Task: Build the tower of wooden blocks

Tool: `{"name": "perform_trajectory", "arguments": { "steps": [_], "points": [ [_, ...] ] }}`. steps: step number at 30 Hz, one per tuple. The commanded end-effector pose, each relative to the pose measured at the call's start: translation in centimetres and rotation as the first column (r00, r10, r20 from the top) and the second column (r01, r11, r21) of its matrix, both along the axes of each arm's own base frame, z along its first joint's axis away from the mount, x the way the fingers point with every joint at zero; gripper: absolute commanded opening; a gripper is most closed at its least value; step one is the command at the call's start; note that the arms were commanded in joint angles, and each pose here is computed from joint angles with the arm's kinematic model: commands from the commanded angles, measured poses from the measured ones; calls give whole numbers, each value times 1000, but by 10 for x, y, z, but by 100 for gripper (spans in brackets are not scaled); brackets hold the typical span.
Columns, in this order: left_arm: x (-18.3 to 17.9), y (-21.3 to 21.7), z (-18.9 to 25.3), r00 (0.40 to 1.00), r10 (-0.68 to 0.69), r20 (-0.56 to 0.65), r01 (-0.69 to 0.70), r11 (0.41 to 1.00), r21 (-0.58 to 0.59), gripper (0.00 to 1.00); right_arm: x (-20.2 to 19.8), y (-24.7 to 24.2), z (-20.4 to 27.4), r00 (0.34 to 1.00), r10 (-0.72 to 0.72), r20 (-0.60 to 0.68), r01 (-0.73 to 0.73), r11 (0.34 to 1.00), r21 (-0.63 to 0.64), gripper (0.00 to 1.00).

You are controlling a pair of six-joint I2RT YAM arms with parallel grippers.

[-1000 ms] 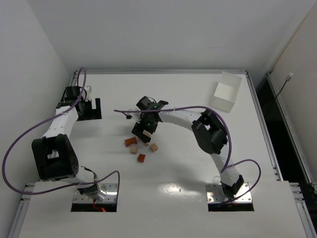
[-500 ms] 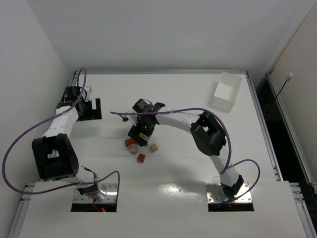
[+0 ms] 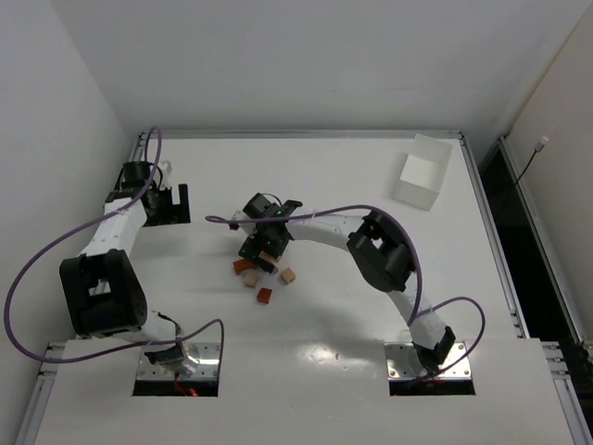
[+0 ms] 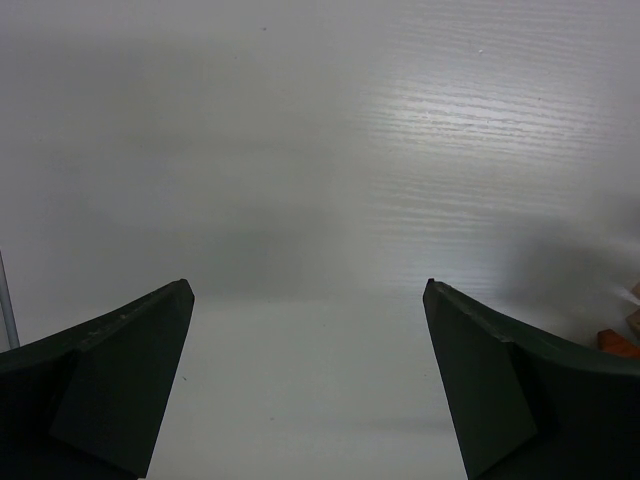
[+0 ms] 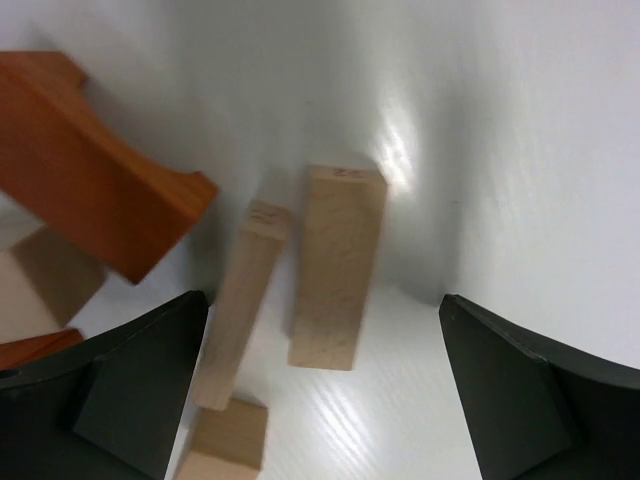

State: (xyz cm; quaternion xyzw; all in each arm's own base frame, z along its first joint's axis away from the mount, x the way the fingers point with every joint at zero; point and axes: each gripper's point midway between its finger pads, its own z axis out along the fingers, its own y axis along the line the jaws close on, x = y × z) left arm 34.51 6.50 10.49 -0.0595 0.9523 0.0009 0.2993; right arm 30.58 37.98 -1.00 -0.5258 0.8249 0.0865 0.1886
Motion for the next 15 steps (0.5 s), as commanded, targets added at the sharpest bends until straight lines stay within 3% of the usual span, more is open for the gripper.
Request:
{"name": "perform_trajectory", "arguments": {
  "steps": [1,4,6,7,9,10,11,15],
  "points": [
    [4,5,3,1000,11,26,-11,1000,4,100,13,0,-10,1000,-31,-2,31,999,4,100],
    [6,7,3,1000,18,24,-19,1000,14,100,5,-1,-17,999,-21,-39,21,1000,-1,97],
    [5,11,-1,1000,20,14,-20,1000,17,100,2,-2,-20,999,-17,-52,17,1000,-3,84],
    [5,11,-4,1000,20,5,-20,1000,15,100,2,-2,-20,999,-17,-52,17,1000,-3,63],
    [8,11,0,1000,20,13,-20,1000,17,100,1,-1,-20,998,-14,-58,14,1000,2,39],
    [8,11,-5,1000,20,2,-20,1000,14,100,1,-1,-20,998,-13,-59,14,1000,2,7],
    [11,12,-1,1000,28,12,-28,1000,11,100,1,-1,-20,998,-13,-59,14,1000,2,0],
    [16,8,-2,1000,23,11,-23,1000,-15,100,22,-7,-8,996,-85,16,86,996,-29,0]
  ]
}}
